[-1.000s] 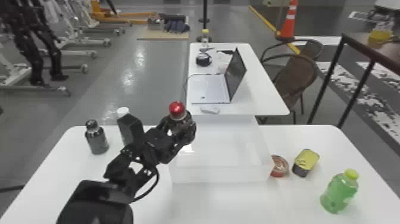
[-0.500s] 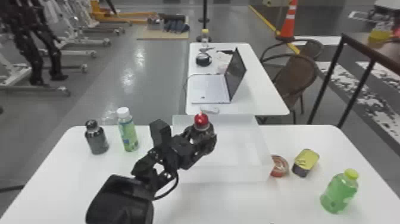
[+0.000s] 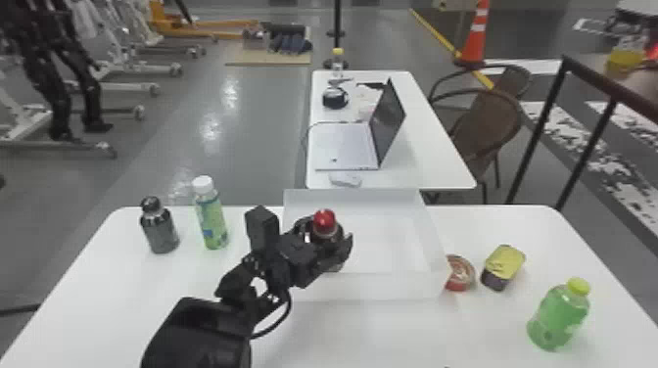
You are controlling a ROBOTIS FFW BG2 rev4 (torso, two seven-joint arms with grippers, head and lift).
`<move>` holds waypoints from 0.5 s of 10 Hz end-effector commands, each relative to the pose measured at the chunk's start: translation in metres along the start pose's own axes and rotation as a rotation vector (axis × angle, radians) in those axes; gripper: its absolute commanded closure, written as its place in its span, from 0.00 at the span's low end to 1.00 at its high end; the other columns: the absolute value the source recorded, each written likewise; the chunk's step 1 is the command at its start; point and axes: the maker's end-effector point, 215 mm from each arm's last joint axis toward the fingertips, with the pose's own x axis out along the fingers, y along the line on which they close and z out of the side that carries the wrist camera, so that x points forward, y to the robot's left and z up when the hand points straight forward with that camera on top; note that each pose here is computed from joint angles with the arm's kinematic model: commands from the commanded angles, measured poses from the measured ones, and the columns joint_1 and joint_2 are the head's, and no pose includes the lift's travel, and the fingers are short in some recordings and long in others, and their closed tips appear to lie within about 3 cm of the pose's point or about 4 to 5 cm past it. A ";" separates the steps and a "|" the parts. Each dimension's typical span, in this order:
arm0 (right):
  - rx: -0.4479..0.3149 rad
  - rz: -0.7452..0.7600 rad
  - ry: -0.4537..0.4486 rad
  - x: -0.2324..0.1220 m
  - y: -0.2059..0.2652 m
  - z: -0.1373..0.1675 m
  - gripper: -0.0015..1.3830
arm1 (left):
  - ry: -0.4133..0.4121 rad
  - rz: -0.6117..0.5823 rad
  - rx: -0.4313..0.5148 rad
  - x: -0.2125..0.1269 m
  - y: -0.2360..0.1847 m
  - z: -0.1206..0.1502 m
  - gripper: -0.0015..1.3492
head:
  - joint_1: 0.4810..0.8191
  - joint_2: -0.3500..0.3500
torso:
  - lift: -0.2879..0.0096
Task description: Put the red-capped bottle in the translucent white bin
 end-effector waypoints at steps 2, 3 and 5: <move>0.001 0.001 -0.002 0.001 0.000 0.001 0.08 | -0.010 0.007 0.000 0.000 0.003 0.004 0.09 | 0.20 0.50 | 0.63; 0.001 0.001 -0.003 0.001 0.000 0.001 0.08 | -0.023 0.012 0.005 -0.001 0.006 0.009 0.12 | 0.20 0.50 | 0.63; 0.000 0.001 -0.002 -0.001 0.001 0.001 0.08 | -0.093 0.035 0.054 -0.012 0.022 0.039 0.13 | 0.20 0.50 | 0.63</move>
